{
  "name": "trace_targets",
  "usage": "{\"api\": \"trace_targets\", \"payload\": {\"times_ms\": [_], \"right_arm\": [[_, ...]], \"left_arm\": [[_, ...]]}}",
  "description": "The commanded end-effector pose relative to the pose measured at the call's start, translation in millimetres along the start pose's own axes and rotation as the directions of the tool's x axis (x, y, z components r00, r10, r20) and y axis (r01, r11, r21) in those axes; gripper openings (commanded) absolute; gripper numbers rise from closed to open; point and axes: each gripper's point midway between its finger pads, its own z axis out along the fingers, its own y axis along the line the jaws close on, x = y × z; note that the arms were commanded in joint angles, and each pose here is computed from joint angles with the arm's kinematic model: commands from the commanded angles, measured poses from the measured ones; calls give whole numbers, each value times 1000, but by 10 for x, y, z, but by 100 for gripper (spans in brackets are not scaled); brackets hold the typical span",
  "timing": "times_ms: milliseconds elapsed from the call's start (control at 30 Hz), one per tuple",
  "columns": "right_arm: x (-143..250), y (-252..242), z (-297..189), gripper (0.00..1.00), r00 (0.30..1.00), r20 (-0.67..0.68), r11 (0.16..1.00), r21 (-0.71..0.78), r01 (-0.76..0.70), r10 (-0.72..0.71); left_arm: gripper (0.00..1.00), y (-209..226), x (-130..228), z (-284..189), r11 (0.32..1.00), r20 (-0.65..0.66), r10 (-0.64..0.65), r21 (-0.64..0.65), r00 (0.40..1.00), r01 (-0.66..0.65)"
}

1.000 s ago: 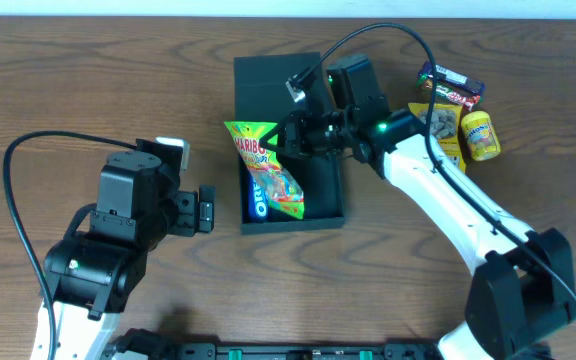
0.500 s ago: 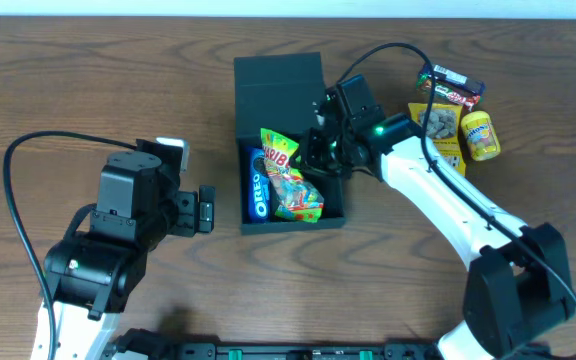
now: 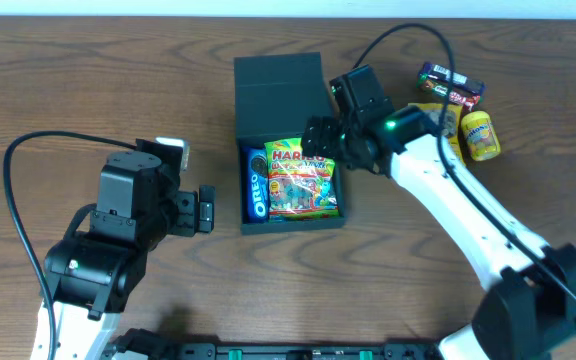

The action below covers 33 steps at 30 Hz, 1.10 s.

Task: Pack container
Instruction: 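Press the Haribo bag flat beside the Oreo, then lift right gripper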

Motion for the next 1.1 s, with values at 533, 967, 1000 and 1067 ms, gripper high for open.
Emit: {"api": "trace_targets", "payload": {"times_ms": [533, 967, 1000, 1067], "right_arm": [[260, -83, 867, 1, 980, -50, 959, 200, 201, -194], [463, -436, 1344, 1, 985, -119, 933, 325, 154, -121], [460, -433, 1343, 1, 986, -118, 933, 324, 154, -121], [446, -422, 1334, 1, 986, -117, 934, 323, 153, -121]], "left_arm": [[95, -5, -74, -54, 1000, 22, -14, 4, 1000, 14], [95, -4, -64, -54, 1000, 18, -15, 3, 1000, 15], [95, -4, -64, -54, 1000, 18, -15, 3, 1000, 15], [95, -4, -64, -54, 1000, 18, -15, 3, 1000, 15]]}}
